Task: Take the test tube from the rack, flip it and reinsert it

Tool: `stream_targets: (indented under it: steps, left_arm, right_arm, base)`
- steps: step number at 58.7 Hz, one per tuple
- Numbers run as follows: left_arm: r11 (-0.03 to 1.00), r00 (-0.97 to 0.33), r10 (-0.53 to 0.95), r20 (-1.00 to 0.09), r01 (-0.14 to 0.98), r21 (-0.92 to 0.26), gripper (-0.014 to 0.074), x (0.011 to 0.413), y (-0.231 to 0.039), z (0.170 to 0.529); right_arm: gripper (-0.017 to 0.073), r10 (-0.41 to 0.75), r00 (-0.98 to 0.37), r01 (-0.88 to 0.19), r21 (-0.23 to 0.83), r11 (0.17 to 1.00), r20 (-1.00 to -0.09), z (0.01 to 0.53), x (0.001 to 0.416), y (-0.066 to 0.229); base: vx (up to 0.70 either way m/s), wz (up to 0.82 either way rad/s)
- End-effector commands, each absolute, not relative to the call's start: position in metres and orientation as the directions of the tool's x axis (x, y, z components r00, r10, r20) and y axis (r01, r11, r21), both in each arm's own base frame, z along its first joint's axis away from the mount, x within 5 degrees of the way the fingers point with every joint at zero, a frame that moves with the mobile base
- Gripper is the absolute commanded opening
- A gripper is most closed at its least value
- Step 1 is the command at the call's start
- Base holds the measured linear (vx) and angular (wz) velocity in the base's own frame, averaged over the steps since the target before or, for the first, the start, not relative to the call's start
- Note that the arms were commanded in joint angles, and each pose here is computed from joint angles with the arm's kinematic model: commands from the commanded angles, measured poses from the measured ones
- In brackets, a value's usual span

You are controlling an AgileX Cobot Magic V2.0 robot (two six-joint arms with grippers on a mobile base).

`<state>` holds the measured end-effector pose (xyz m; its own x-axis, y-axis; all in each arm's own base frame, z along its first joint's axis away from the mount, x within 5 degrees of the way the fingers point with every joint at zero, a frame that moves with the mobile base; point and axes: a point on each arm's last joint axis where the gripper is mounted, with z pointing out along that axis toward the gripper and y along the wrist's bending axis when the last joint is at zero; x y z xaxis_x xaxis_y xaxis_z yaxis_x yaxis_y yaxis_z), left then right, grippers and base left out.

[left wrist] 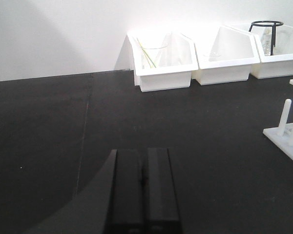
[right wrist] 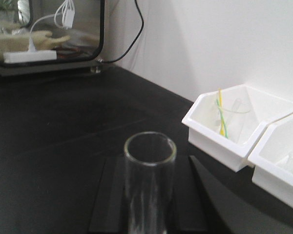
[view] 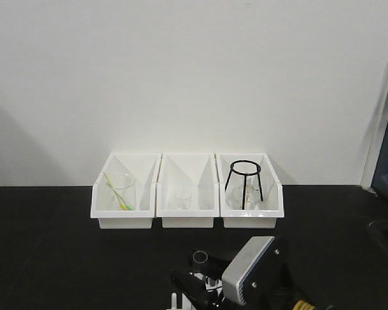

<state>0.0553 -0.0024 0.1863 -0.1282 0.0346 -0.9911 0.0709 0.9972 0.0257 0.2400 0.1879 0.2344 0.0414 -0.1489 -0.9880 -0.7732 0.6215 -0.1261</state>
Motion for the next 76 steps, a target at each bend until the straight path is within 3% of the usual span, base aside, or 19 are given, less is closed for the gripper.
stream_targets:
  steps: [1, 33, 41, 62, 76]
  left_arm:
    - [0.997, -0.042, 0.014, -0.999, 0.083, 0.011, -0.0006, 0.055, -0.004, 0.195]
    - [0.997, -0.042, 0.014, -0.999, 0.083, 0.011, -0.0006, 0.055, -0.004, 0.195]
    - [0.997, -0.042, 0.014, -0.999, 0.083, 0.011, -0.0006, 0.055, -0.004, 0.195]
    - [0.997, -0.042, 0.014, -0.999, 0.083, 0.011, -0.0006, 0.055, -0.004, 0.195]
    - [0.997, -0.042, 0.014, -0.999, 0.083, 0.011, -0.0006, 0.055, -0.004, 0.195]
  right_arm:
    - [-0.0010, -0.085, 0.142, -0.779, -0.164, 0.605, -0.986, 0.251, 0.241, 0.191]
    - [0.0015, -0.086, 0.052, -0.806, -0.093, 0.584, -0.995, 0.202, 0.256, 0.203]
    - [0.0084, -0.085, 0.050, -0.805, -0.091, 0.586, -0.995, 0.202, 0.256, 0.203]
    - [0.0424, -0.031, 0.089, -0.804, -0.090, 0.587, -0.996, 0.214, 0.254, 0.202]
    - [0.0456, 0.028, 0.131, -0.746, -0.080, 0.661, -0.991, 0.263, 0.243, 0.186]
  base:
    - [0.00, 0.00]
    - [0.00, 0.00]
    - [0.00, 0.00]
    - [0.00, 0.00]
    - [0.00, 0.00]
